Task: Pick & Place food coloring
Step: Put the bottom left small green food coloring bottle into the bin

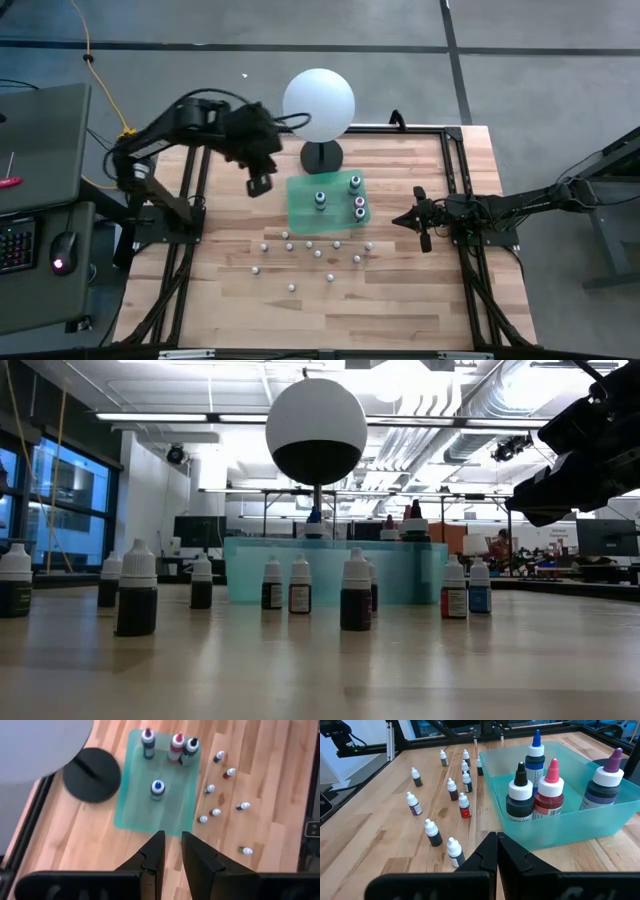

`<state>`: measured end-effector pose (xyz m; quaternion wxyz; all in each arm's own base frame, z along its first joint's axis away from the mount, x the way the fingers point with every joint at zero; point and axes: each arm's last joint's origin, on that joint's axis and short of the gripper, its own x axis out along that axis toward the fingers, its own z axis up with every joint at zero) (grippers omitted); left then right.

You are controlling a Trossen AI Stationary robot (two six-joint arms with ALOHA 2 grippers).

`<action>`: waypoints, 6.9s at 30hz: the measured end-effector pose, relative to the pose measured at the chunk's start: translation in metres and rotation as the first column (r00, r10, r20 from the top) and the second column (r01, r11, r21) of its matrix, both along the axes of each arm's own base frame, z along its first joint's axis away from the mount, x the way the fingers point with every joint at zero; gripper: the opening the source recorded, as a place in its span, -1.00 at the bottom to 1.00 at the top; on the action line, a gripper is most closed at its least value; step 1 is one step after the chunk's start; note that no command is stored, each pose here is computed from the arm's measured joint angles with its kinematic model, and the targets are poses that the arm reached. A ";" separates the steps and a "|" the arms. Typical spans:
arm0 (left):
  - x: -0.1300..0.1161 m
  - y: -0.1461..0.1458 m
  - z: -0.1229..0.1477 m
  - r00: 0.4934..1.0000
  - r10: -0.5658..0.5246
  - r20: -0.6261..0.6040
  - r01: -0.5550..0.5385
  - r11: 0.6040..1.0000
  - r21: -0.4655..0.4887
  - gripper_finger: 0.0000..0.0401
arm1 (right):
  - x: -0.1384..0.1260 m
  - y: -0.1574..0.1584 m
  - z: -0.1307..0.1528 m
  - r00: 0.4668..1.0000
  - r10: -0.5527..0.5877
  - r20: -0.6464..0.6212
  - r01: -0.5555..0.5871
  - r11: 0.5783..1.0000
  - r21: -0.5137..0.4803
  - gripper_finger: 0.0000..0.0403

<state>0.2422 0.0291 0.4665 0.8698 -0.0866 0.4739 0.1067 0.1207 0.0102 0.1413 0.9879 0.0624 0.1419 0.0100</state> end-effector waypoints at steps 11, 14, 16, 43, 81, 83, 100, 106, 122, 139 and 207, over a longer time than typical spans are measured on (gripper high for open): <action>-0.044 -0.036 -0.076 0.969 0.243 -0.029 -0.245 0.960 -0.134 -0.69 | 0.000 0.000 0.000 1.000 0.000 0.000 0.000 1.000 0.000 -1.00; -0.050 -0.045 -0.107 0.953 0.298 -0.053 -0.303 0.935 -0.186 -0.69 | 0.000 0.000 0.000 1.000 0.000 0.000 0.000 1.000 0.000 -1.00; -0.053 -0.050 -0.126 0.942 0.324 -0.089 -0.336 0.918 -0.213 -0.69 | 0.000 0.000 0.000 1.000 0.000 0.000 0.000 1.000 0.000 -1.00; -0.074 -0.154 -0.245 0.990 -0.134 -0.052 0.110 0.940 -0.322 -0.63 | 0.000 0.000 0.000 1.000 0.000 0.000 0.000 1.000 0.000 -1.00; -0.048 -0.169 -0.296 0.957 -0.230 -0.176 0.220 0.973 -0.071 0.15 | 0.000 0.000 0.000 1.000 0.000 0.000 0.000 1.000 0.000 -1.00; -0.047 -0.170 -0.296 0.959 -0.226 -0.169 0.218 0.974 -0.069 0.15 | 0.000 0.000 0.000 1.000 0.000 0.000 0.000 1.000 0.000 -1.00; -0.046 -0.170 -0.296 0.966 -0.206 -0.156 0.195 0.977 -0.086 0.00 | 0.000 0.000 0.000 1.000 0.000 0.000 0.000 1.000 0.000 -1.00; -0.046 -0.171 -0.296 0.966 -0.207 -0.155 0.195 0.977 -0.089 -0.11 | 0.000 0.000 0.000 1.000 0.000 0.000 0.000 1.000 0.000 -1.00; -0.046 -0.171 -0.296 0.965 -0.210 -0.154 0.197 0.976 -0.095 -0.16 | 0.000 0.000 0.000 1.000 0.000 0.000 0.000 1.000 0.000 -1.00; -0.046 -0.171 -0.296 0.967 -0.205 -0.152 0.192 0.977 -0.093 -0.16 | 0.000 0.000 0.000 1.000 0.000 0.000 0.000 1.000 0.000 -1.00; -0.056 -0.117 -0.163 0.805 0.100 0.585 -0.079 0.995 -0.061 -0.79 | 0.000 0.000 0.000 1.000 0.000 0.000 0.000 1.000 0.000 -1.00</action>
